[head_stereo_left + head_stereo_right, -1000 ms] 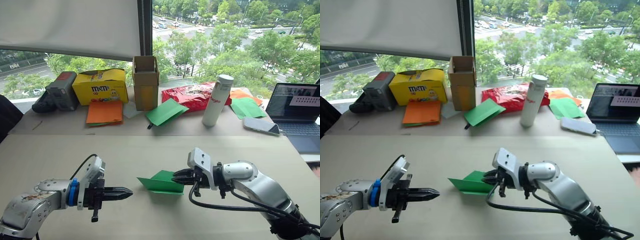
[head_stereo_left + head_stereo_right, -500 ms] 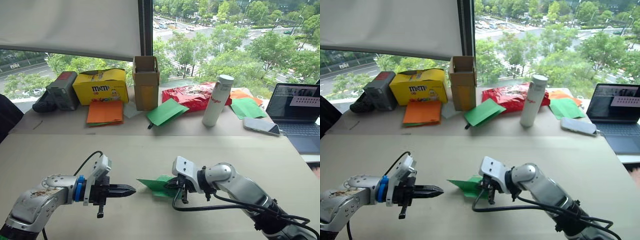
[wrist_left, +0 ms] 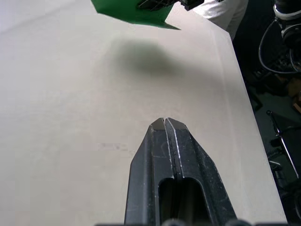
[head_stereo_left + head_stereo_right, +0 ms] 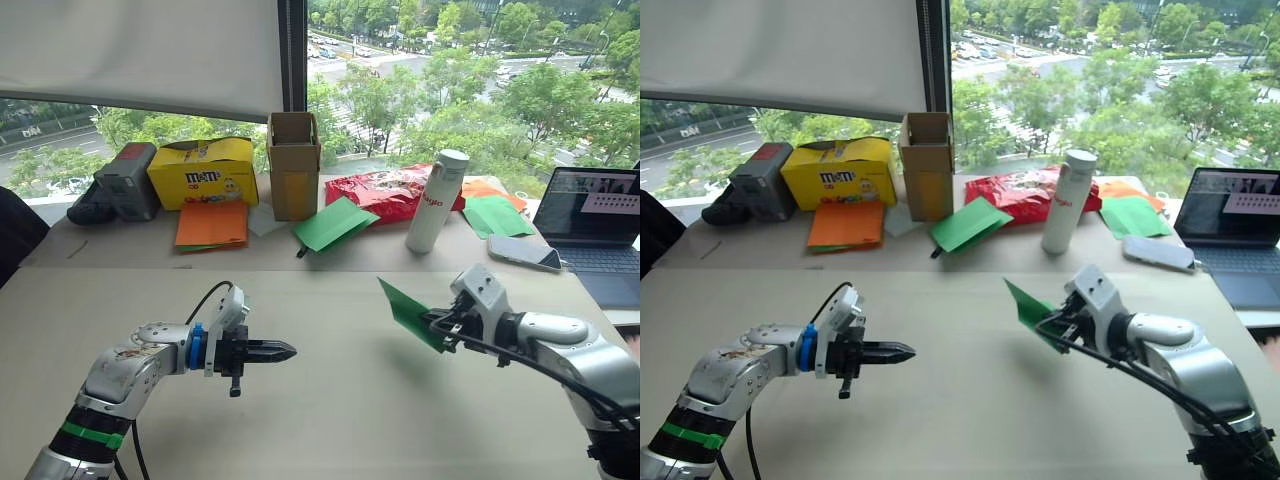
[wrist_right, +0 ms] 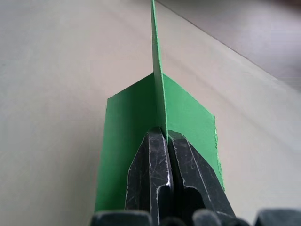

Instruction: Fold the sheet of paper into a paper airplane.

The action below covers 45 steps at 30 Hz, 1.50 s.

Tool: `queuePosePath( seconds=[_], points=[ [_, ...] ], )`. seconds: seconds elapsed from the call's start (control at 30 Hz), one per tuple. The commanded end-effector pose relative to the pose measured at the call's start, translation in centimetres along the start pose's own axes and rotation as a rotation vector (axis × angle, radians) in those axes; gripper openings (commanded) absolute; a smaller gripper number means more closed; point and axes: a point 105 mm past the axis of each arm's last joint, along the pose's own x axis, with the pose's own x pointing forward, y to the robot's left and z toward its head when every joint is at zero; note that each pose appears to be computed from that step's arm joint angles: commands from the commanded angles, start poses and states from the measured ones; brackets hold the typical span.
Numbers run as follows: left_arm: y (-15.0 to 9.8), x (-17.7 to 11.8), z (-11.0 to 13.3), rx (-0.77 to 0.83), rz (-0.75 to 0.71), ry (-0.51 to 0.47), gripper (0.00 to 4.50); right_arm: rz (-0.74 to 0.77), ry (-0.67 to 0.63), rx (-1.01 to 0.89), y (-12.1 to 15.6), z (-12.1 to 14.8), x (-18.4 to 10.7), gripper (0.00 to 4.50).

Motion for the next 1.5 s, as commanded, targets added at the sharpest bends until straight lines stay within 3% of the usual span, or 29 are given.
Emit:
queuePosePath(
  seconds=[0.03,0.13,0.4,0.53,0.57,0.73,0.9,0.97,1.17,1.33,1.5],
  points=[
    [0.6,0.0,1.1,0.047,0.04,-0.032,0.0,-0.273,0.017,0.08,-6.2,0.0,-2.4,0.04],
    [1.0,0.0,1.2,0.059,0.078,-0.051,0.0,-0.359,0.024,0.189,-8.4,-0.5,-2.2,0.04],
    [0.8,-0.2,1.0,0.066,0.153,-0.09,0.0,-0.385,-0.005,0.356,-9.8,-1.4,0.8,0.04],
    [1.2,-0.4,0.2,0.056,0.211,-0.06,0.0,-0.432,0.002,0.441,-10.7,-2.5,1.6,0.04],
    [1.4,-0.4,0.0,0.053,0.224,-0.053,0.0,-0.437,0.004,0.447,-10.8,-2.6,1.7,0.63],
    [2.0,-0.5,0.0,0.039,0.254,-0.05,0.0,-0.428,-0.037,0.483,-10.4,-2.1,1.9,2.31],
    [2.4,-0.7,1.1,0.065,0.27,-0.081,0.0,-0.419,-0.147,0.411,-10.9,1.6,-0.4,4.06],
    [2.7,-0.8,1.6,0.083,0.29,-0.098,0.0,-0.341,-0.188,0.357,-9.8,3.5,-1.3,4.48],
    [3.7,-1.6,1.4,0.155,0.392,-0.057,0.0,-0.007,-0.329,0.125,-2.8,7.2,-1.5,4.48],
    [3.6,-2.3,0.6,0.229,0.436,-0.027,0.0,0.24,-0.339,-0.025,5.2,5.3,-0.5,4.48],
    [2.7,-2.3,-0.9,0.264,0.468,-0.012,0.0,0.247,-0.367,-0.028,8.7,2.4,1.1,4.48]
  ],
)
